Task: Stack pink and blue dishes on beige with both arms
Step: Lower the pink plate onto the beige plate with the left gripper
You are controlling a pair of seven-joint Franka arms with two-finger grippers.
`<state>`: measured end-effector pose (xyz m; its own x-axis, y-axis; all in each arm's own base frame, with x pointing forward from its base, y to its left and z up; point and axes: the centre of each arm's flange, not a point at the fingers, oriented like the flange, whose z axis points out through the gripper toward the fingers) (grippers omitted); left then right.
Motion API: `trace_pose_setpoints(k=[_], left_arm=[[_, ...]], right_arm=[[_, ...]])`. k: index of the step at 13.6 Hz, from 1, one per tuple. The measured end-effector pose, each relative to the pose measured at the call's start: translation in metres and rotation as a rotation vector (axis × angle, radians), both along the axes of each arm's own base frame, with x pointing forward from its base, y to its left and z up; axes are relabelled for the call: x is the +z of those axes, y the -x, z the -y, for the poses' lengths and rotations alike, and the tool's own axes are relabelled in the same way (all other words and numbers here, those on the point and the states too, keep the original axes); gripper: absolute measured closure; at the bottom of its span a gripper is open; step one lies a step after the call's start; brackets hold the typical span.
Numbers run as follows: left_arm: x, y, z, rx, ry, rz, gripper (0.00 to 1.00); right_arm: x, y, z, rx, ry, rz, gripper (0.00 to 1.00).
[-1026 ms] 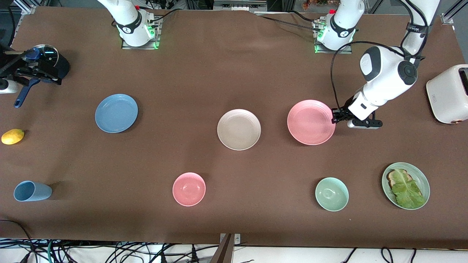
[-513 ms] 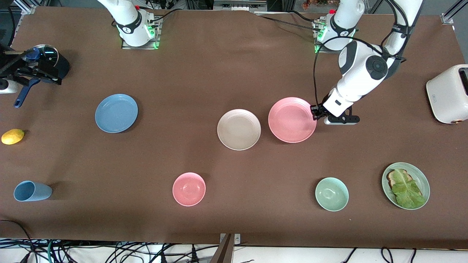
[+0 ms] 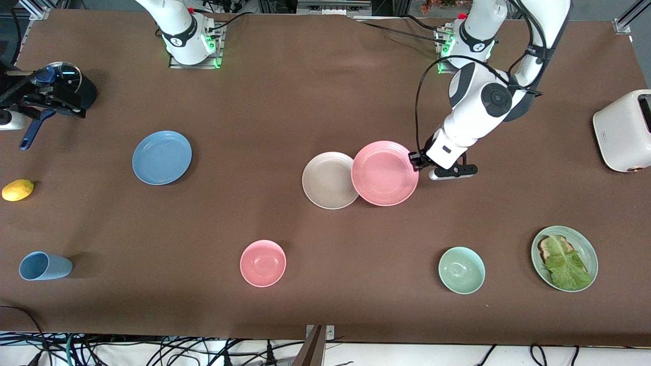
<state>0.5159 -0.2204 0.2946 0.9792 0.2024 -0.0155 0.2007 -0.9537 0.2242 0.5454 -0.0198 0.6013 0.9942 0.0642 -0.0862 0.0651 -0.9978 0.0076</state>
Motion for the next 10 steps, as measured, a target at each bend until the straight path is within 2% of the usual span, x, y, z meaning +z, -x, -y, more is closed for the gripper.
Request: trace_pose_setpoints(k=[4,8,10], left_arm=[[-0.018,0.0,0.038,0.02,-0.012,-0.024,0.95],[-0.035,0.001,0.08,0.048,-0.097,-0.004,0.95],[-0.04,0.002,0.1,0.069,-0.105,0.001,0.95]], right_arm=[[0.0,0.0,0.0,0.0,0.0,0.0,0.0],[0.0,0.0,0.0,0.0,0.0,0.0,0.0],[0.0,0.0,0.0,0.0,0.0,0.0,0.0]])
